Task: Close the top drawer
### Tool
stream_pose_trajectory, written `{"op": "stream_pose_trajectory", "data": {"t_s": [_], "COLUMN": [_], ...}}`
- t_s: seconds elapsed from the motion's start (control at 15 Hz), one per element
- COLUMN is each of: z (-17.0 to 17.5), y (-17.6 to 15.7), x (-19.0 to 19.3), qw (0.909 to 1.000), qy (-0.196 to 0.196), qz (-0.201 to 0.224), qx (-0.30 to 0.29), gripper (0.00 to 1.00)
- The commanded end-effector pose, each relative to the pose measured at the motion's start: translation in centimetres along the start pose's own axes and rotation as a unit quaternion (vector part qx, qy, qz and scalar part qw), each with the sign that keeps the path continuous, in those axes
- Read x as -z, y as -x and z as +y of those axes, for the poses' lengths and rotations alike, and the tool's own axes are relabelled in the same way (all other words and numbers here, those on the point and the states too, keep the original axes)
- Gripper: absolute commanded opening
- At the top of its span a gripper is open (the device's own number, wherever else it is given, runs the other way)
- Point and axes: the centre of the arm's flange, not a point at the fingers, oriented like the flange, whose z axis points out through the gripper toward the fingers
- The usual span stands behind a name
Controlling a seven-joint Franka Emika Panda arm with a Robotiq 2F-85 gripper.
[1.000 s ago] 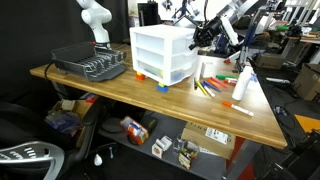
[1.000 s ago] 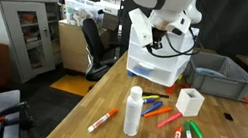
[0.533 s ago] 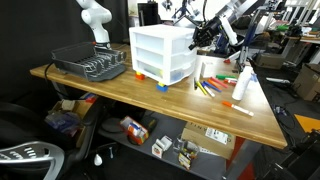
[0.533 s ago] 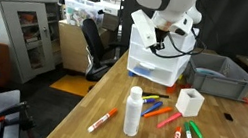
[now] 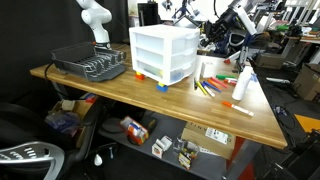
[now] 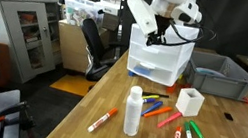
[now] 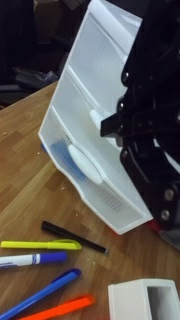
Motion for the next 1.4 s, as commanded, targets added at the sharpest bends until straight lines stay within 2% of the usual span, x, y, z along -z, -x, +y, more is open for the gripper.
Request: {"op": "stream_pose_trajectory", "data": {"t_s": [0.0, 0.2, 0.4, 0.47, 0.53, 0.67, 0.73, 0.8, 0.93, 1.0, 1.33], "z": [-1.7, -3.0, -3.5, -3.5, -3.3, -3.1, -3.0, -3.0, -3.1, -3.1, -3.1], "y": [4.2, 7.1, 10.3, 11.2, 12.1, 13.8, 12.1, 12.5, 12.4, 12.4, 12.4], "x": [3.3, 4.9, 6.3, 6.7, 7.0, 7.9, 6.6, 7.0, 7.0, 6.7, 6.7], "qw": [0.9992, 0.9966, 0.9920, 0.9905, 0.9891, 0.9868, 0.9887, 0.9886, 0.9888, 0.9885, 0.9885], "qy": [0.016, 0.039, 0.079, 0.090, 0.097, 0.092, 0.090, 0.089, 0.090, 0.090, 0.090], "qz": [-0.035, -0.069, -0.096, -0.102, -0.110, -0.133, -0.119, -0.121, -0.119, -0.121, -0.121], "qx": [0.010, 0.019, 0.021, 0.019, 0.015, -0.007, 0.008, 0.006, 0.007, 0.007, 0.007], "gripper": [0.00, 0.00, 0.00, 0.03, 0.27, 0.30, 0.35, 0.18, 0.33, 0.35, 0.35]}}
